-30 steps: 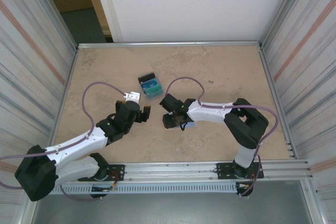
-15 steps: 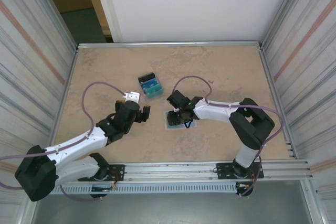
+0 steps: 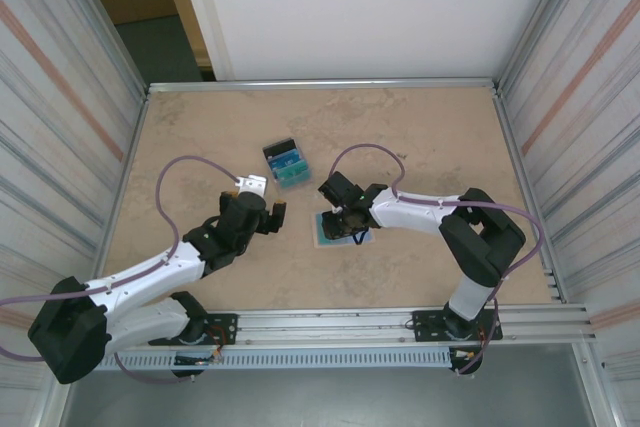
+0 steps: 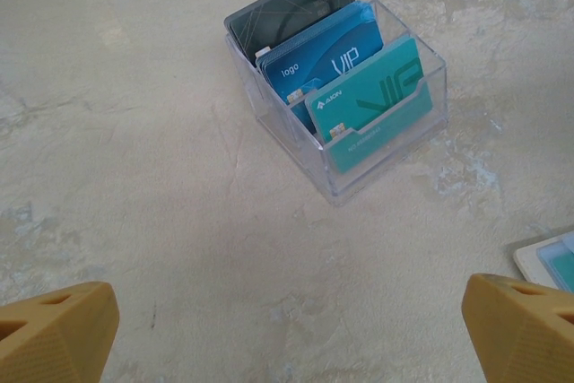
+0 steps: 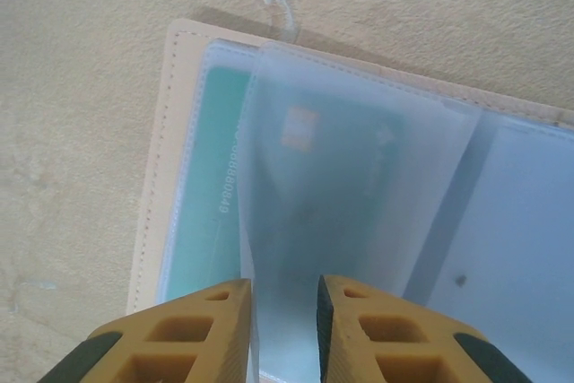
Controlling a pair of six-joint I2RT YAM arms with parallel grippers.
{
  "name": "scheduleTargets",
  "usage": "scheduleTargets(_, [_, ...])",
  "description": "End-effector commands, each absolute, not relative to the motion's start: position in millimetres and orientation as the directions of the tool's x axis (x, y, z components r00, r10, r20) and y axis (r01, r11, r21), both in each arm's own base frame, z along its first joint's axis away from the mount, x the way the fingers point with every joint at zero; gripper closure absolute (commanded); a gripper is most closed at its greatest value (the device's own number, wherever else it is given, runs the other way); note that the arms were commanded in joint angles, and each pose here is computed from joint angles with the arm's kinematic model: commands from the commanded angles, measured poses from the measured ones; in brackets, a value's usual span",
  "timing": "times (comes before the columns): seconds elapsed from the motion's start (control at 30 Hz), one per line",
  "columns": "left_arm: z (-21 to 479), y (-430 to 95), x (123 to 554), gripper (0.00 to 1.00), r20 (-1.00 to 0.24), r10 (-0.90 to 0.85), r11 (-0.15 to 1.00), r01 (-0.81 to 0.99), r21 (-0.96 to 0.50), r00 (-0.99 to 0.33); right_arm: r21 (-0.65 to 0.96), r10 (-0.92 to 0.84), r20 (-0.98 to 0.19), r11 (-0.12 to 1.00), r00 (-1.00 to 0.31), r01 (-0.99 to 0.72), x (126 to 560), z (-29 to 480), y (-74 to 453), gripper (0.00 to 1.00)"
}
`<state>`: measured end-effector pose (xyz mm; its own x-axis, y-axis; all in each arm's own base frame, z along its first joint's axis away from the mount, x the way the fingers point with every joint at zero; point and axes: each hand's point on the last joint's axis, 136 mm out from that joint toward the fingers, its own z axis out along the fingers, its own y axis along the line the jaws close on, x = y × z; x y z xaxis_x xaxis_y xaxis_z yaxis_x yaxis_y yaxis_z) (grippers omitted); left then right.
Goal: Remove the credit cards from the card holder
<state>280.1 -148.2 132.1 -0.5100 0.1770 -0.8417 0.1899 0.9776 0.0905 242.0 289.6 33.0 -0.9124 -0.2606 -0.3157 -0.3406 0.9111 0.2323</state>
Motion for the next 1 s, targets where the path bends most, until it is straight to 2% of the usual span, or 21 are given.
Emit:
scheduleTargets(0.0, [142,-149,283,0.01,-0.847,0.177,0.977,0.191,0.092,-0.502,0.257,-0.253,-0.313,0.905,-0.915,-0.338,238,38,298,0.74])
scheduleTargets(0.3, [140,-149,283,0.01,-0.843,0.181,0.977,0.19,0.096,-0.506,0.188,-0.287,-0.286,0.919,-0.914,-0.347,235,28,299,0.77])
scheduleTargets(0.43, [140,-151,284,0.01,-0.842,0.186,0.976,0.198,0.096,-0.506,0.164,-0.29,-0.291,0.923,-0.912,-0.347,236,31,297,0.95])
scheduleTargets(0.5, [141,-152,284,0.01,-0.843,0.192,0.974,0.204,0.1,-0.503,0.164,-0.286,-0.307,0.924,-0.908,-0.346,237,36,296,0.98])
scheduleTargets(0.8, [148,-166,284,0.01,-0.845,0.264,0.951,0.271,0.147,-0.465,0.164,-0.208,-0.386,0.943,-0.899,-0.289,250,63,273,0.98])
scheduleTargets(0.97, [146,-187,283,0.01,-0.831,0.343,0.918,0.343,0.198,-0.438,0.164,-0.165,-0.385,0.956,-0.908,-0.243,253,62,255,0.92])
